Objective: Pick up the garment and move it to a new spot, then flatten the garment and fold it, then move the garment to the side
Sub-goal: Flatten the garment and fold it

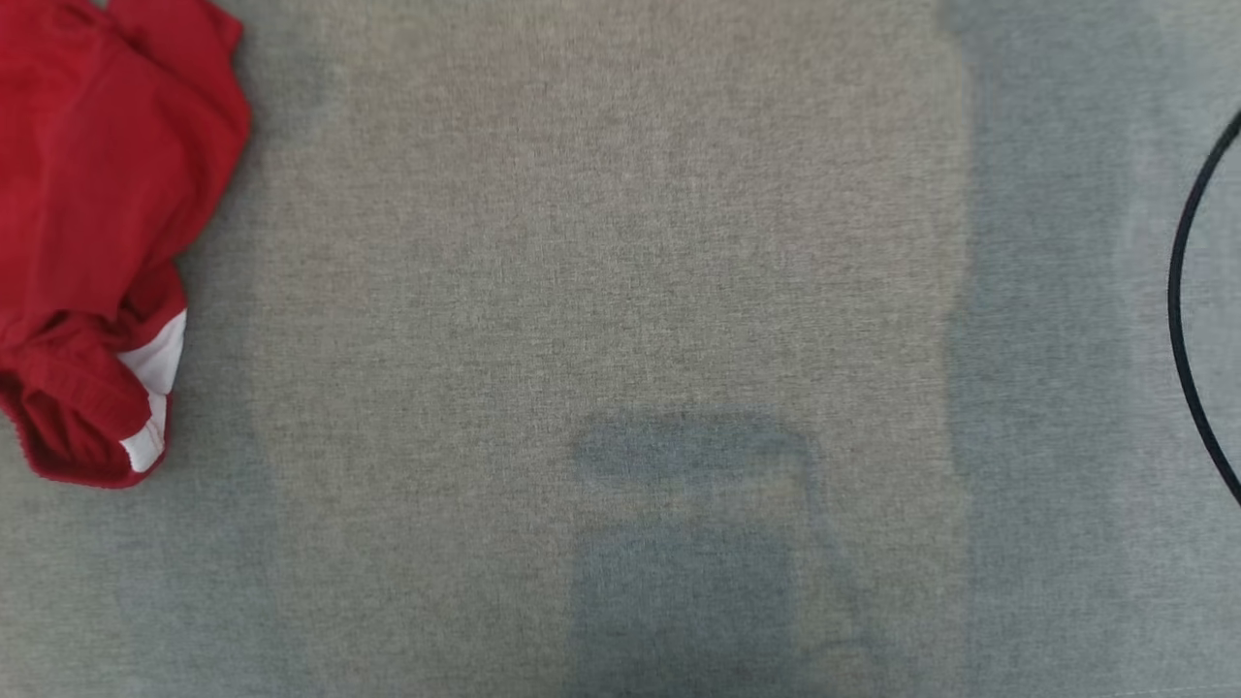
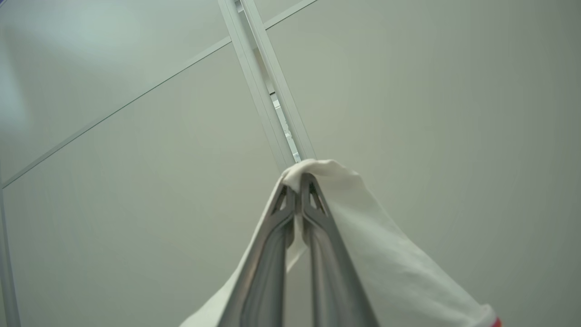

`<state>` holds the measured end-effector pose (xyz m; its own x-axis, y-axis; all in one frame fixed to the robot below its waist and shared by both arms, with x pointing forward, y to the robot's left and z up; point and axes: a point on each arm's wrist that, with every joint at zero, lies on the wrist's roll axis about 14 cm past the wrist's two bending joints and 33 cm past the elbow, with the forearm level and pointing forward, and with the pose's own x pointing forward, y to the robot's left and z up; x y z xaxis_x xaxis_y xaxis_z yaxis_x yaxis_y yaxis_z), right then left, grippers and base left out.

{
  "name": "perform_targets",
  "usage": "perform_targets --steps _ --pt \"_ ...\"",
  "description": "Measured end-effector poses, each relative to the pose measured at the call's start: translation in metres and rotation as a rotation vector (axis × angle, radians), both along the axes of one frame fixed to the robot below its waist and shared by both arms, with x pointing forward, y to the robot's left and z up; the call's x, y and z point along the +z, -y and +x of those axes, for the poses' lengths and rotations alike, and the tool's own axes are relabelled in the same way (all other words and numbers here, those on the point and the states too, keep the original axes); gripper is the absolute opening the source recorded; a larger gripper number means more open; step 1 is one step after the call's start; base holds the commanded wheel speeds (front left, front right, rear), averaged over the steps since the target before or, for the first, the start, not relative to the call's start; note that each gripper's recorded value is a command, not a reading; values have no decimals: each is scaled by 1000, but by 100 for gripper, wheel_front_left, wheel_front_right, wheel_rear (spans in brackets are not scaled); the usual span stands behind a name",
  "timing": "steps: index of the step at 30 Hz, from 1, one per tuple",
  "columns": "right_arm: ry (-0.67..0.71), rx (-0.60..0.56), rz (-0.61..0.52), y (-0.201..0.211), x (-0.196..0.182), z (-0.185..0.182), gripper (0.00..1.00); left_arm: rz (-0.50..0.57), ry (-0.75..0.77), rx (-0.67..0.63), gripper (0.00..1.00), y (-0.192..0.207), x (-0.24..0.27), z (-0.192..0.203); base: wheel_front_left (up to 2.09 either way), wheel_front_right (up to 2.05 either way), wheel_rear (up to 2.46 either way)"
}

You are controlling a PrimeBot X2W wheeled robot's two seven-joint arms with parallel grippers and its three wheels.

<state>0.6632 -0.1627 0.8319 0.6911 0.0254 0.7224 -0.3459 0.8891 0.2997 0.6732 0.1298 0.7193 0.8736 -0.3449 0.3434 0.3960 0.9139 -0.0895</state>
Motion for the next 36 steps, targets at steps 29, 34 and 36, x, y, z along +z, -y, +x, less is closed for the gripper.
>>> perform_targets --steps 29,34,36 --pt "-1035 220 15 55 -378 -224 0 22 -626 -97 0 -5 -305 -225 0 0 0" --pt "-1136 191 42 69 -396 -273 0 -37 -705 -37 0 -12 -312 -273 0 0 0" --pt "-1194 186 57 73 -407 -297 0 -87 -754 -13 0 -12 -316 -297 0 0 0"
